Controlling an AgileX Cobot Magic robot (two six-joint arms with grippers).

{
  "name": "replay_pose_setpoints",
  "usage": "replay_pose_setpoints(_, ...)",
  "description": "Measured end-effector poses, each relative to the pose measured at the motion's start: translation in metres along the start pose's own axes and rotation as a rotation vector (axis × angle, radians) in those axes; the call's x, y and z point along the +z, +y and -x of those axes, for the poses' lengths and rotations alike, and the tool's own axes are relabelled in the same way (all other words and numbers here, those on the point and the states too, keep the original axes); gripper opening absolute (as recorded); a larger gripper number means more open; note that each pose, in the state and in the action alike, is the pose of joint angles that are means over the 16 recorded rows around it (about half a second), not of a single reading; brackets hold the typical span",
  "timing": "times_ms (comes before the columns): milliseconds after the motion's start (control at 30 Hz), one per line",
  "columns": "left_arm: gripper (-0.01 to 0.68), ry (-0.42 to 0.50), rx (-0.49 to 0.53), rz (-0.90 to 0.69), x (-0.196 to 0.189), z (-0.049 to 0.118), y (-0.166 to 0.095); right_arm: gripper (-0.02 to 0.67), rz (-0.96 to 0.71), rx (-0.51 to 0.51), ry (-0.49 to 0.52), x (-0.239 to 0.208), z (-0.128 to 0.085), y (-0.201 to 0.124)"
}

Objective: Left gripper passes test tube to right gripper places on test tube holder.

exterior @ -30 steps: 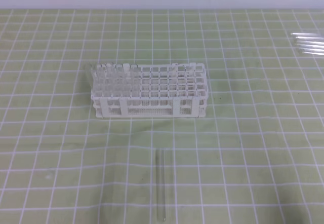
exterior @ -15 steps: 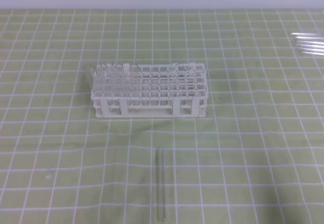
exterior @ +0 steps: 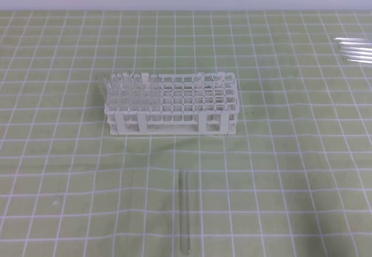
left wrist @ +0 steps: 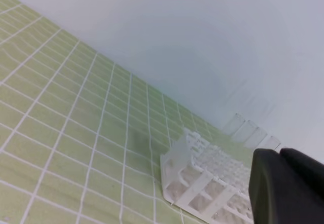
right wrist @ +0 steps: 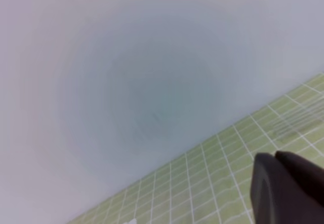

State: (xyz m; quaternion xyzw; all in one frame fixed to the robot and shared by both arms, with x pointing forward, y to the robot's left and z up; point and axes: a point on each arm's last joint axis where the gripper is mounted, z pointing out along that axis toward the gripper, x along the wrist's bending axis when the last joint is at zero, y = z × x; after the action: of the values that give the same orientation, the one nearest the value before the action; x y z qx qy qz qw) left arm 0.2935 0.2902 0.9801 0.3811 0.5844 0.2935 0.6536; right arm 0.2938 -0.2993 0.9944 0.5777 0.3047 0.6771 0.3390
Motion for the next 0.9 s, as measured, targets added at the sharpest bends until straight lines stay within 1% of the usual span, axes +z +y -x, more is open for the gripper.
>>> replay_pose_setpoints(100, -0.003, -0.004, 0.0, -0.007, 0.0, 0.001, 0.0, -0.017, -0.022, 0.023, 0.001, 0.0, 0.0, -0.001)
replay_pose_setpoints(267, -0.003, -0.022, -0.006, -0.022, -0.001, 0.007, 0.006, -0.017, -0.092, 0.023, 0.015, 0.001, -0.007, -0.001)
replay_pose_setpoints(367, -0.003, -0.034, -0.008, -0.042, 0.0, 0.015, 0.014, -0.017, -0.157, 0.005, 0.022, 0.003, -0.013, 0.002)
replay_pose_setpoints(500, -0.003, -0.05, 0.004, -0.096, 0.003, 0.027, 0.027, -0.017, -0.279, -0.044, 0.029, 0.009, -0.026, 0.008)
replay_pose_setpoints(700, -0.002, -0.067, 0.047, -0.246, 0.017, 0.05, 0.05, -0.017, -0.496, -0.134, 0.023, 0.027, -0.048, 0.023)
replay_pose_setpoints(900, -0.002, -0.067, 0.124, -0.472, 0.043, 0.067, 0.063, -0.017, -0.727, -0.212, -0.004, 0.05, -0.061, 0.031)
